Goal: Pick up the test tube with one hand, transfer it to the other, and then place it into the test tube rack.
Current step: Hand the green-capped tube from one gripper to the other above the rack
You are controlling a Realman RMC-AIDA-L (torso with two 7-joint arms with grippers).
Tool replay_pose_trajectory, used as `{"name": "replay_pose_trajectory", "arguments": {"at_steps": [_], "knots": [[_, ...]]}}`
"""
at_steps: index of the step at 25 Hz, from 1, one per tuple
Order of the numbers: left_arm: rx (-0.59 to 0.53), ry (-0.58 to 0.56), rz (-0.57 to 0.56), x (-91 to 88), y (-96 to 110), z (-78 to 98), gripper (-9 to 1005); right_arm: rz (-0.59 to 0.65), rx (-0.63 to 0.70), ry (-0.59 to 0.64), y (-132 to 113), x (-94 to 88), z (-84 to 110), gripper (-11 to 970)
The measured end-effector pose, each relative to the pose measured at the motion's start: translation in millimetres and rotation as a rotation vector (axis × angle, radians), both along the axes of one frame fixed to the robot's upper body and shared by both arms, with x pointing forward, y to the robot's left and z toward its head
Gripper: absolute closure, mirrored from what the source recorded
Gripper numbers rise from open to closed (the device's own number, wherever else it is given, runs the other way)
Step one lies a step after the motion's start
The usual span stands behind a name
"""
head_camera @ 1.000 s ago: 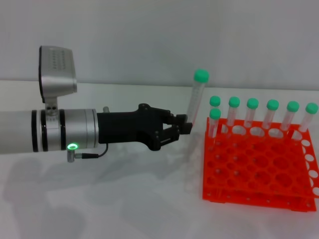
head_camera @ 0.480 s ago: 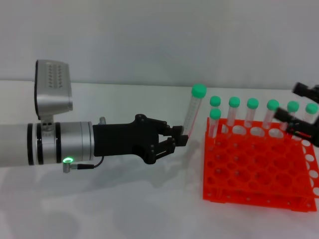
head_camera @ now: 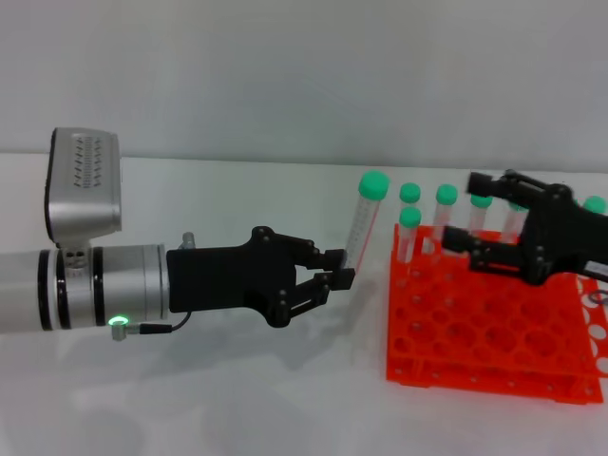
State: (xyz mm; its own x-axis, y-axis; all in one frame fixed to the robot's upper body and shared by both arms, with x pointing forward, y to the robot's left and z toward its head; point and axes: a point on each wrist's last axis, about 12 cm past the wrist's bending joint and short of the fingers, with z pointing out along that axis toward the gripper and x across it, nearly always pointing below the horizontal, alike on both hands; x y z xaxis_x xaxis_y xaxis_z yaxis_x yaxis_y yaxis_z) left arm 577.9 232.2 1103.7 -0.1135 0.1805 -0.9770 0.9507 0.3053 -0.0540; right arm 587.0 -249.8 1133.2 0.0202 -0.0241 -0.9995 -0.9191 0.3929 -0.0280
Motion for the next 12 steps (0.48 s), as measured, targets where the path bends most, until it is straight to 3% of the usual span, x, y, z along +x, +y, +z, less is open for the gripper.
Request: {"name": "replay_pose_trajectory", "arguments": {"at_steps": [12], "knots": [[-0.001,-0.012,0.001,-1.4,0.7,-1.2,804,0.1,-0.016,0.06,28.3,-1.2,-1.6,101]]}}
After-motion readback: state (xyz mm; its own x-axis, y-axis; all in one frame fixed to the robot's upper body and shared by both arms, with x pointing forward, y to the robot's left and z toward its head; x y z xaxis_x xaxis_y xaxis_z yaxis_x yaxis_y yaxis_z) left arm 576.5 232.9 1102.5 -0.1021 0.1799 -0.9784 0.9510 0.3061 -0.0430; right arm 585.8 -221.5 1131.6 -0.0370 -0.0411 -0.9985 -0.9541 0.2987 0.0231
